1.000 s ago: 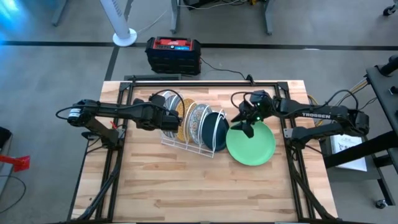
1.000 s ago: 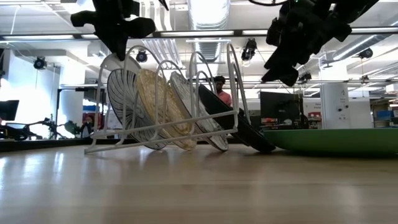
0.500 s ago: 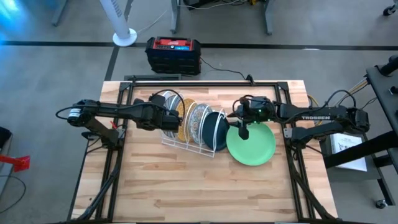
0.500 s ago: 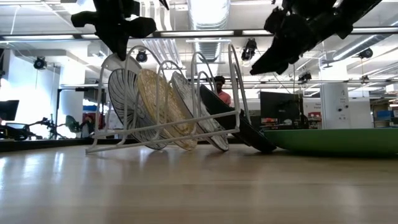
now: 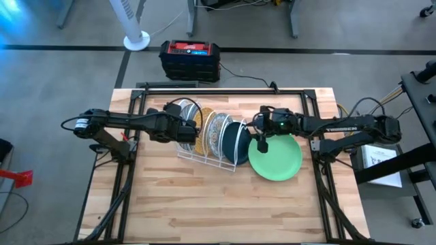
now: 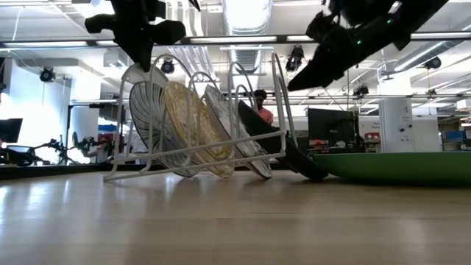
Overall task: Sort dishes
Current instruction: Adjust the dish rack
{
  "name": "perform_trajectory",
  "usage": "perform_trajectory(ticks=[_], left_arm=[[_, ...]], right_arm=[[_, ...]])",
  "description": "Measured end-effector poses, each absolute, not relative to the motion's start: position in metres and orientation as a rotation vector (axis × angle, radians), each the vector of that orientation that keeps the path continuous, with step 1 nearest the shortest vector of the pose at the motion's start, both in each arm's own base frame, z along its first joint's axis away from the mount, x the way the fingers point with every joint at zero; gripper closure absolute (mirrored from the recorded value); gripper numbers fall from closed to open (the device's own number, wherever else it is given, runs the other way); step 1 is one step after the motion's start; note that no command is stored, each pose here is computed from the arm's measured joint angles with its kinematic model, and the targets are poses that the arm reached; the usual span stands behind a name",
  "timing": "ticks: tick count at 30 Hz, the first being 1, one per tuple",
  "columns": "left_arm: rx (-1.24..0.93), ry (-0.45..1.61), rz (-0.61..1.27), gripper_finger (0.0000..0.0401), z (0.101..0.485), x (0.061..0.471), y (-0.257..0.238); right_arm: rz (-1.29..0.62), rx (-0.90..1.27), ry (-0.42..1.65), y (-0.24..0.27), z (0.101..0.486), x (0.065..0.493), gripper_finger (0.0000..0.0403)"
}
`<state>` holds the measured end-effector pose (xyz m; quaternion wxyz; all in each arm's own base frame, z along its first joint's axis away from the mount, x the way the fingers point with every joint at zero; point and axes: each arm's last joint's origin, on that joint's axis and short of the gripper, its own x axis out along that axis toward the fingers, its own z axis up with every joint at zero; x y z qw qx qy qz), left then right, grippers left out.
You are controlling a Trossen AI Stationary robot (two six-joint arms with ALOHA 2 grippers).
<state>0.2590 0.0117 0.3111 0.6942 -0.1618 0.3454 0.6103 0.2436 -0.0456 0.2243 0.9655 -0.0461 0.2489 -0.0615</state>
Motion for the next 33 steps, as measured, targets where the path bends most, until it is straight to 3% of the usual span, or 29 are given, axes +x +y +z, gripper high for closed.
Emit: perform_trajectory(ticks=[13,25,33], left_arm=[[-0.35,0.765,1.364,0.0392,0.31,0.26,0.012],[-0.332,0.75,1.372,0.0392,0.309,0.261,0.012],[-0.319,0.732,1.381,0.0392,0.31,0.261,0.013]], right_arm=[[-0.256,-0.166,0.544,-0.054,0.211,0.266,0.0245],[-0.247,-0.3,0.542,-0.056,0.215,0.27,0.0382],[-0.304,-0.327,0.528,-0.058,0.218,0.271,0.0364]])
